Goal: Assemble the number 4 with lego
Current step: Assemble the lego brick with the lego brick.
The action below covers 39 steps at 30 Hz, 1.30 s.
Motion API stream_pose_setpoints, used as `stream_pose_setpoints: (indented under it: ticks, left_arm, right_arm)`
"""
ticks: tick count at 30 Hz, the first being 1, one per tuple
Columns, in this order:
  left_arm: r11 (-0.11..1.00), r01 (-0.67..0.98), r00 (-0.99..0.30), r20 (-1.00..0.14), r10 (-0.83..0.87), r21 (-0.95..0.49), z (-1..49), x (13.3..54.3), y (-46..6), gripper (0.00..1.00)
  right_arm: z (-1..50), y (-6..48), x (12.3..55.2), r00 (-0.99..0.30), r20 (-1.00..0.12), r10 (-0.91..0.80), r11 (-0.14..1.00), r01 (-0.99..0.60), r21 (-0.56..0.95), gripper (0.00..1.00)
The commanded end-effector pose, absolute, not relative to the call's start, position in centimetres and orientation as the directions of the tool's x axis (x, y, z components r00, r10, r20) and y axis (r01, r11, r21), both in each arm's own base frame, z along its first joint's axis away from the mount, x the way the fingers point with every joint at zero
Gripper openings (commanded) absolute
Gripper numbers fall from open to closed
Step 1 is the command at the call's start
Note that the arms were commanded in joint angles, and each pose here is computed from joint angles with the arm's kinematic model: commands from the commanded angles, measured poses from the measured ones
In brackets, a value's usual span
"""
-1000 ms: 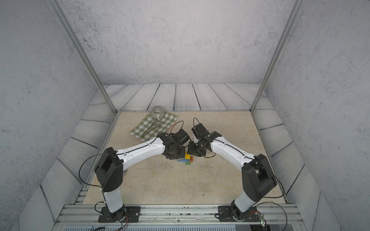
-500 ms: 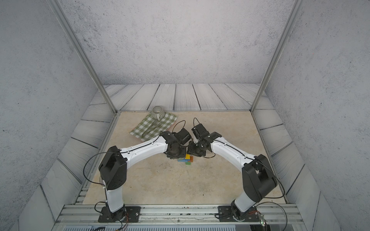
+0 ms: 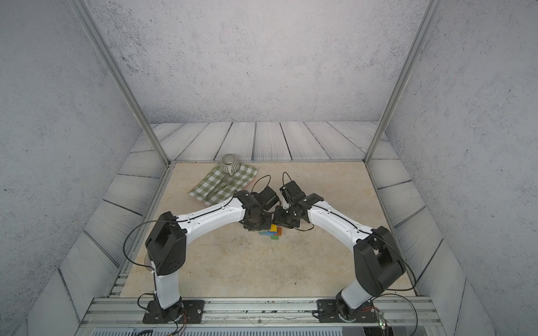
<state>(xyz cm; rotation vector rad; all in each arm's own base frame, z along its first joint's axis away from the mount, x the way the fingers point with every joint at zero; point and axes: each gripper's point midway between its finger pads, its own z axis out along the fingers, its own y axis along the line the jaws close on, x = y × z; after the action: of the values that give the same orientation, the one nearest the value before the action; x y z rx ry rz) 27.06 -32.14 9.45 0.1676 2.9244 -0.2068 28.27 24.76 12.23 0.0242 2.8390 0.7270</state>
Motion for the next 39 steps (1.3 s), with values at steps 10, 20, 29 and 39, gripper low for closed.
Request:
stream_pose_setpoints:
  ticks: [10,20,29,39]
  left_arm:
    - [0.982,0.145,-0.980,-0.154,0.126,-0.119,8.2,25.7,-32.0,0.10]
    - [0.978,0.152,-0.977,-0.169,0.128,-0.140,8.9,25.6,-32.2,0.17]
    - [0.976,0.167,-0.975,-0.168,0.143,-0.138,8.7,25.4,-32.6,0.17]
    - [0.977,0.185,-0.974,-0.156,0.167,-0.110,7.9,25.1,-33.0,0.08]
  right_arm:
    - [6.9,19.8,23.9,-0.996,-0.036,0.081,0.958,0.068,0.279,0.33]
    - [6.3,19.2,23.1,-0.996,-0.029,0.088,0.960,0.076,0.271,0.33]
    - [5.7,18.8,22.6,-0.995,-0.024,0.096,0.959,0.086,0.271,0.33]
    - [5.6,18.8,22.5,-0.995,-0.024,0.099,0.956,0.088,0.278,0.33]
